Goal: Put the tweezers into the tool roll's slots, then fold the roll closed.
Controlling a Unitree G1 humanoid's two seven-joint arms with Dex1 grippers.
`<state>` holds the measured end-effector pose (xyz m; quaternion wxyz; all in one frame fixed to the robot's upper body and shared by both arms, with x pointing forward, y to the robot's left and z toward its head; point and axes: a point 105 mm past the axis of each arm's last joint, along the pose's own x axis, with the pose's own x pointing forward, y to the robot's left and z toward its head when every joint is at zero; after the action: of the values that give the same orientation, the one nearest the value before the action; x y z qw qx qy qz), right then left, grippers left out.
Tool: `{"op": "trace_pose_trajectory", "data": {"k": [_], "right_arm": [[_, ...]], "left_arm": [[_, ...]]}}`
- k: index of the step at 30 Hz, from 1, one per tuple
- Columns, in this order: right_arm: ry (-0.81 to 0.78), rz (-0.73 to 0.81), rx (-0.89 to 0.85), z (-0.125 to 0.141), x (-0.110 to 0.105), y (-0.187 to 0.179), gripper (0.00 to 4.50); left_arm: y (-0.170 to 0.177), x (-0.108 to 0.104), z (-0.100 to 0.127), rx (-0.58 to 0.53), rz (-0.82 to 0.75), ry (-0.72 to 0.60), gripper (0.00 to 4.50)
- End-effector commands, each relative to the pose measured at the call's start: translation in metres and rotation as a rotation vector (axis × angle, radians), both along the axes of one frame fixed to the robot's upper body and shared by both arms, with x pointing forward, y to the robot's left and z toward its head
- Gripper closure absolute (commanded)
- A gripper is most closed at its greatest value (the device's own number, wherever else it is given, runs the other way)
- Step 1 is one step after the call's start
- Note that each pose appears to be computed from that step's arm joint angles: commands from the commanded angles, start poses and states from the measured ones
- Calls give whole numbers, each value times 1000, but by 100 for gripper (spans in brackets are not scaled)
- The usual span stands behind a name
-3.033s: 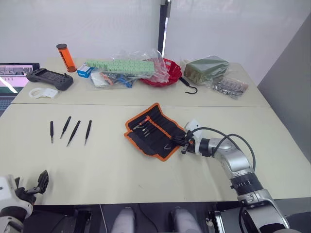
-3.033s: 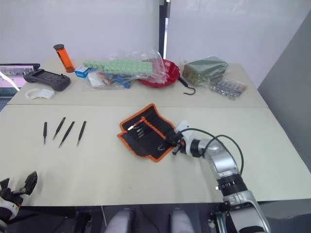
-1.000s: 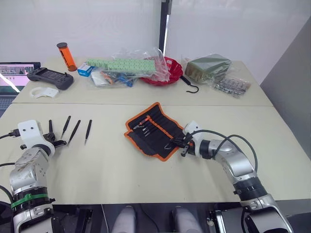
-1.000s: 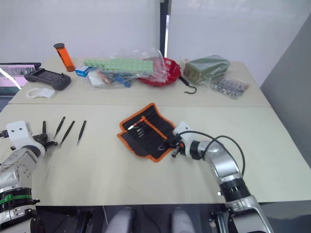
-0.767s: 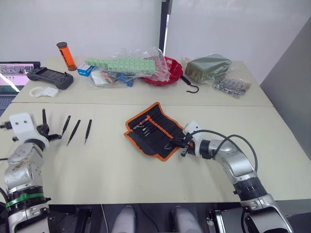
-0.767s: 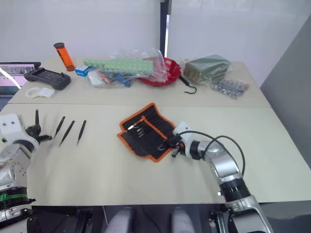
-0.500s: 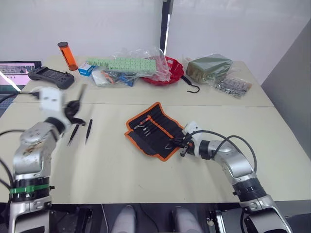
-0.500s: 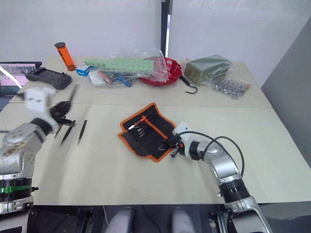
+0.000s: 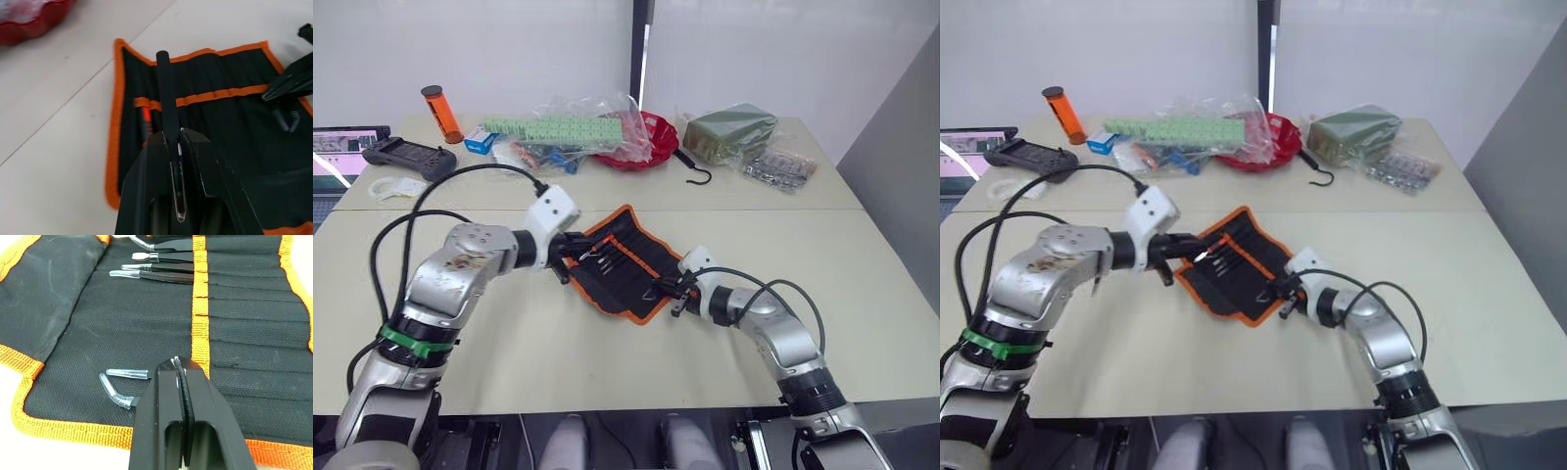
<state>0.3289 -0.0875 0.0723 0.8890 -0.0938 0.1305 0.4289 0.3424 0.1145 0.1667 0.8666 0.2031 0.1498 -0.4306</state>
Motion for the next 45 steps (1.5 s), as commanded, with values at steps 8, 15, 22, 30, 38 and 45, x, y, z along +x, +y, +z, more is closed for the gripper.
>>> {"op": "trace_pose_trajectory", "data": {"k": [8, 15, 22, 30, 38, 45], "right_arm": [[92, -80, 23, -22, -6, -12, 450], [82, -91, 47, -18, -5, -15, 450], [93, -84, 28, -24, -4, -15, 450], [96, -77, 24, -25, -3, -13, 450], [98, -64, 13, -26, -4, -13, 450], [101, -59, 9, -26, -5, -11, 450]], "left_arm": [[-20, -5, -13, 64, -11, 92, 448], [-17, -6, -21, 74, 29, 156, 448], [-13, -7, -21, 87, 58, 154, 448], [-12, 0, -31, 101, 127, 180, 448], [-20, 12, -31, 80, 155, 140, 448], [-36, 14, -34, 52, 109, 130, 448]]}}
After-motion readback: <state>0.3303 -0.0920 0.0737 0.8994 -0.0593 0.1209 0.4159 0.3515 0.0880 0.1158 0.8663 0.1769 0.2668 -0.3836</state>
